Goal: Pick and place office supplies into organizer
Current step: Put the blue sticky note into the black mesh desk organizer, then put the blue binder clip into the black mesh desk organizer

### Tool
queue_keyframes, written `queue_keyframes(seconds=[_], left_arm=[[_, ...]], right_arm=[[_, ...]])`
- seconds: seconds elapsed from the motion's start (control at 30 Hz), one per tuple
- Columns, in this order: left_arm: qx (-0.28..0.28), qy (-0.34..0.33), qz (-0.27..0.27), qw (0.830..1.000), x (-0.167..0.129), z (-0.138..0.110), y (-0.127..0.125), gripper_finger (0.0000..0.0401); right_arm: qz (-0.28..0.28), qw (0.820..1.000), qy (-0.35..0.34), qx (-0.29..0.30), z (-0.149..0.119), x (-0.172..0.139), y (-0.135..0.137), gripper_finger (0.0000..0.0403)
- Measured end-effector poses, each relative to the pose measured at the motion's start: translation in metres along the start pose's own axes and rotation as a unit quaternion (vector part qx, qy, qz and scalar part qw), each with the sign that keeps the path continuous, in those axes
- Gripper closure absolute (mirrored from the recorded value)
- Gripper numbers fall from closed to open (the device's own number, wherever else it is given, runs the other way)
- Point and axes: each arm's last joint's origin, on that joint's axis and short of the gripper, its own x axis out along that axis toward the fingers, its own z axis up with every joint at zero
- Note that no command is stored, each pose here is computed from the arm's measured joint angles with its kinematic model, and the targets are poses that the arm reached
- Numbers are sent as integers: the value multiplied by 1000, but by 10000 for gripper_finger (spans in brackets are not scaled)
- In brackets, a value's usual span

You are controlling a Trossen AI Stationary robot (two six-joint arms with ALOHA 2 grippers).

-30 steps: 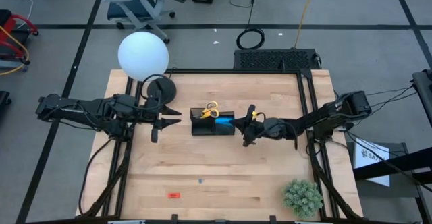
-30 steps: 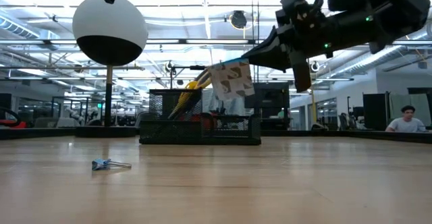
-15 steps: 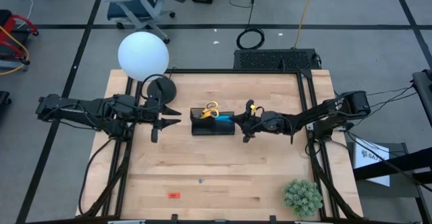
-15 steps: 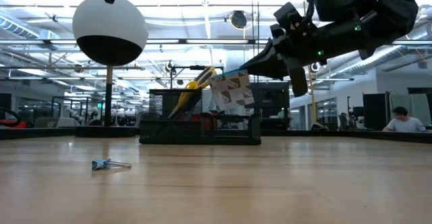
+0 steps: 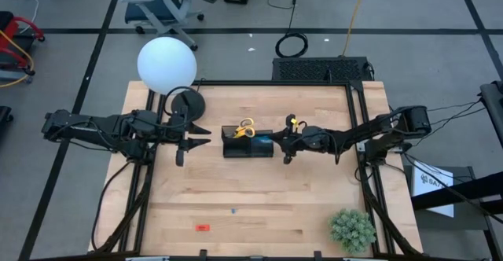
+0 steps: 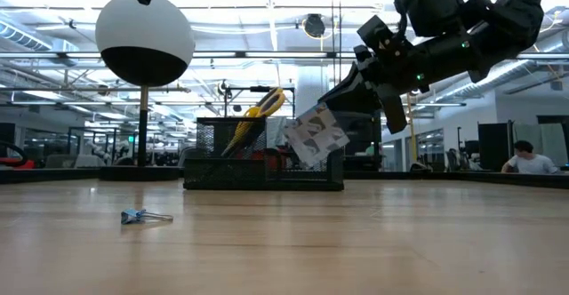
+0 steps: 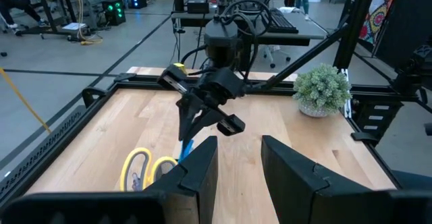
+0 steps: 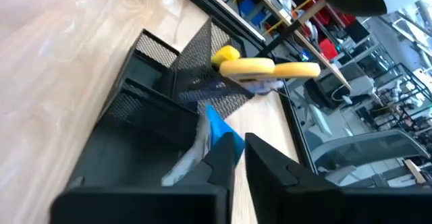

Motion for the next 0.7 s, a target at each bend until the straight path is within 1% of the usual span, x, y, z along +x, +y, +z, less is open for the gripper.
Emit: queue_keyframes(seconds=[0.4,0.57,0.7], left_arm=[[0,0,0,1000,0,0,0,281],[0,0,0,1000,0,0,0,281],[2,0,0,1000,0,0,0,281]], right_arm=[[-6,1000,-5,26,1,0,-2,294],[-14,999,-18,34,3,0,-3,278],[-24,998,-41,39,9,-1,-4,279]])
